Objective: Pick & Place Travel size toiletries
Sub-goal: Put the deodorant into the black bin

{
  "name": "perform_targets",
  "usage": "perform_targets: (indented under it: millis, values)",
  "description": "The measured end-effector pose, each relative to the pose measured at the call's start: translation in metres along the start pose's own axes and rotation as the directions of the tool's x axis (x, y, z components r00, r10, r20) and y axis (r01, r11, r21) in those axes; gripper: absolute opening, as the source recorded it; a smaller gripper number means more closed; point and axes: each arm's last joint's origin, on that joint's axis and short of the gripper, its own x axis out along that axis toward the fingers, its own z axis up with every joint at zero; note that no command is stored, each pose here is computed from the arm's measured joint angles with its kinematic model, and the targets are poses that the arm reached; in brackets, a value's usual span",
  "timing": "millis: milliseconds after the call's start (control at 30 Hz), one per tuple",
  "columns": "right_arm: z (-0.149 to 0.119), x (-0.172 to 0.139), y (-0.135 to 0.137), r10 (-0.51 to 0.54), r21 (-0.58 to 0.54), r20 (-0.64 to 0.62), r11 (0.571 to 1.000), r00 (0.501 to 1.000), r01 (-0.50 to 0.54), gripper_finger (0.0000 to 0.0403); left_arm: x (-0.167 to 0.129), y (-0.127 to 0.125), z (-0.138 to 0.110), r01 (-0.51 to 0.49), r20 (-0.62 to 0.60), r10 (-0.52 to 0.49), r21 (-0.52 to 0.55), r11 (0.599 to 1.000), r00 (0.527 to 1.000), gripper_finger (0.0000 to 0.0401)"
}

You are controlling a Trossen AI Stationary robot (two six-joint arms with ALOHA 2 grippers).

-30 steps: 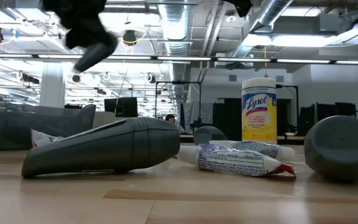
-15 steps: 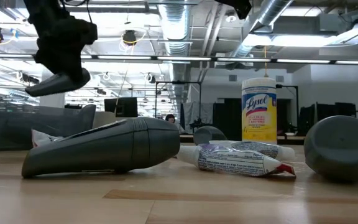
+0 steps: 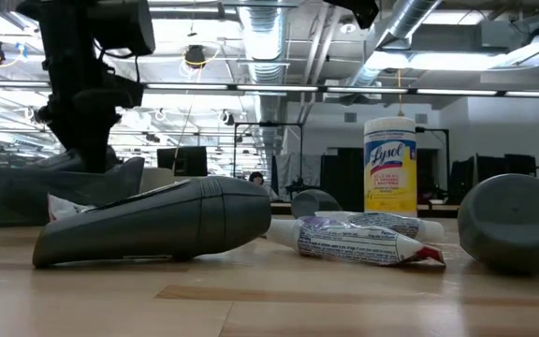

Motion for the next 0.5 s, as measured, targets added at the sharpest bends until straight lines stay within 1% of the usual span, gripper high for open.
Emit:
perform_targets:
  millis: [267,367,433,500]
  values:
    - [-0.001,0.000,0.000,0.000,0.002,-0.005,1.000,1.000,0.000,0.0256,0.012,0.007,-0.004,-0.031,-0.013,0.031,-0.018,0.999,0.999,0.0212]
    - [-0.001,0.000,0.000,0.000,0.002,-0.006,1.000,1.000,0.000,0.0256,0.012,0.007,-0.002,-0.046,0.016,0.047,-0.021,0.999,0.999,0.0230]
    - [-0.001,0.000,0.000,0.000,0.002,-0.006,1.000,1.000,0.000,0.0256,0.012,0.006,0.000,-0.033,0.039,0.034,-0.028,0.999,0.999,0.0246]
    - [-0.001,0.000,0.000,0.000,0.002,-0.006,1.000,1.000,0.000,0.0256,0.012,0.004,0.002,-0.015,0.061,0.016,-0.012,1.000,0.998,0.0263]
